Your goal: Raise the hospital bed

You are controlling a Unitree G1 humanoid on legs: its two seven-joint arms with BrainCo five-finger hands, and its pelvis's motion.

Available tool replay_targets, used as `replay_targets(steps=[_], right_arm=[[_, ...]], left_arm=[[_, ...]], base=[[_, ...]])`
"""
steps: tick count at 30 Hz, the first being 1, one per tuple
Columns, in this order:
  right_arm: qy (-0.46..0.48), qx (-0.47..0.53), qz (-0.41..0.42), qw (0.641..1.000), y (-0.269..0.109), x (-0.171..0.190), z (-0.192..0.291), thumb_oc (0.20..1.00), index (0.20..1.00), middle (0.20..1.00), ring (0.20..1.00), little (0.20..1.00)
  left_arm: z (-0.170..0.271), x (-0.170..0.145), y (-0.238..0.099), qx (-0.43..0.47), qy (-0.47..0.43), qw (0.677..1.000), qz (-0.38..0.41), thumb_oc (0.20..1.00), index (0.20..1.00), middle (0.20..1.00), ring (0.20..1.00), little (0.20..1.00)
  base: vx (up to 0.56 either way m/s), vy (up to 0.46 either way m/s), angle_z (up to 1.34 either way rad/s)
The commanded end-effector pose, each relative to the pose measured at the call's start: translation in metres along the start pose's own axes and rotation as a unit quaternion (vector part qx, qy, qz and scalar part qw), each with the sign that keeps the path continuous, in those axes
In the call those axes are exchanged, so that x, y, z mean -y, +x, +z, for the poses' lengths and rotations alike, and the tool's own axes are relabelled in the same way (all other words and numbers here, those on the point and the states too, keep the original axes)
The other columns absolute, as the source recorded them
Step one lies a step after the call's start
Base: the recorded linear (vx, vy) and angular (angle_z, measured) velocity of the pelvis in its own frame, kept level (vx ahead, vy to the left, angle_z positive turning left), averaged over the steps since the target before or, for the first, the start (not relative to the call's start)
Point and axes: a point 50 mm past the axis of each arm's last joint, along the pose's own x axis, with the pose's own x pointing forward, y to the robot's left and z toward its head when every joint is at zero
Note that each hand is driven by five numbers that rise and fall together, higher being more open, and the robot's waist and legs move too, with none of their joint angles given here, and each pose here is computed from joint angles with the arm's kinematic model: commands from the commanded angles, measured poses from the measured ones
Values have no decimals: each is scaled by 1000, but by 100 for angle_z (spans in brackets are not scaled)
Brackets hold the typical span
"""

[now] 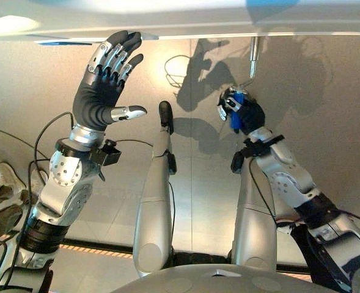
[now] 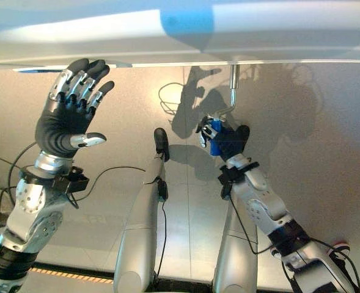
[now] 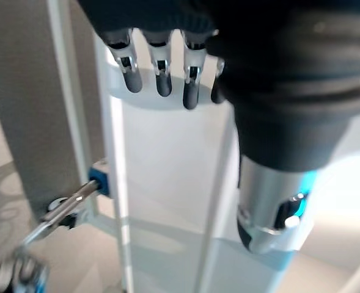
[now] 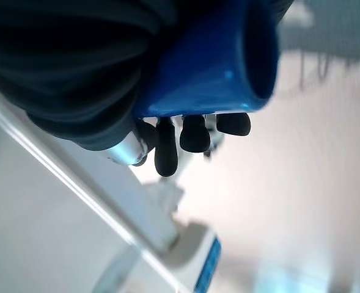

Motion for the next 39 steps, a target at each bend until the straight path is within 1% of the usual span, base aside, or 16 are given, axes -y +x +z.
replay_targets(steps=[1,3,4,5,6,9,14,17,18,21,23,27,33,35,36,39], right_arm=[[-52,316,-114,940,-4,36,118,200,200,200,200,200],[-83,316,-207,922,-20,66,119,200,200,200,200,200],[-83,316,-207,922,-20,67,119,200,200,200,200,200],[-109,310,-269,905,-33,86,118,200,200,200,200,200],[-111,310,-271,904,-34,86,118,200,200,200,200,200],[-149,286,-360,875,-47,117,117,200,200,200,200,200],[-220,189,-456,841,-63,156,104,200,200,200,200,200],[-267,-15,-518,813,-80,205,69,200,200,200,200,200],[-266,-13,-516,814,-78,206,71,200,200,200,200,200],[-284,-151,-515,794,-77,225,54,200,200,200,200,200],[-286,-227,-491,791,-71,226,40,200,200,200,200,200],[-277,-268,-466,797,-51,217,27,200,200,200,200,200],[-249,-293,-359,850,18,161,-20,200,200,200,200,200],[-221,-292,-311,877,46,128,-41,200,200,200,200,200],[-221,-291,-311,877,46,127,-41,200,200,200,200,200],[-245,-302,-246,888,70,91,-57,200,200,200,200,200]], left_arm=[[37,12,3,95,1,995,-42,1000,1000,1000,1000,1000],[41,9,2,106,-4,994,-37,1000,1000,1000,1000,1000],[41,9,2,106,-5,994,-37,1000,1000,1000,1000,1000],[41,7,1,111,-10,993,-27,1000,1000,1000,1000,1000],[41,7,1,111,-11,993,-27,1000,1000,1000,1000,1000],[43,7,1,116,-12,993,-30,1000,1000,1000,1000,1000],[40,11,2,107,-14,993,-40,1000,1000,1000,1000,1000],[37,22,9,87,-22,992,-88,1000,1000,1000,1000,1000],[37,22,10,89,-21,992,-87,1000,1000,1000,1000,1000],[32,30,16,77,-30,990,-117,1000,1000,1000,1000,1000],[31,34,21,75,-35,988,-132,1000,1000,1000,1000,1000],[28,39,27,84,-51,986,-135,1000,1000,1000,1000,1000],[28,43,39,112,-67,985,-114,1000,1000,1000,1000,1000],[28,44,43,123,-73,985,-94,1000,1000,1000,1000,1000],[28,43,43,123,-72,985,-94,1000,1000,1000,1000,1000],[28,45,46,131,-81,985,-79,1000,1000,1000,1000,1000]], base=[[9,-74,-4],[16,-93,-5],[25,-116,-5],[14,-56,-3],[19,-68,1],[12,-26,0],[19,-31,3],[0,0,0],[8,-14,4],[11,-9,6],[10,-25,4],[9,-16,6],[12,38,11],[9,97,14],[-2,75,12],[-3,81,9]])
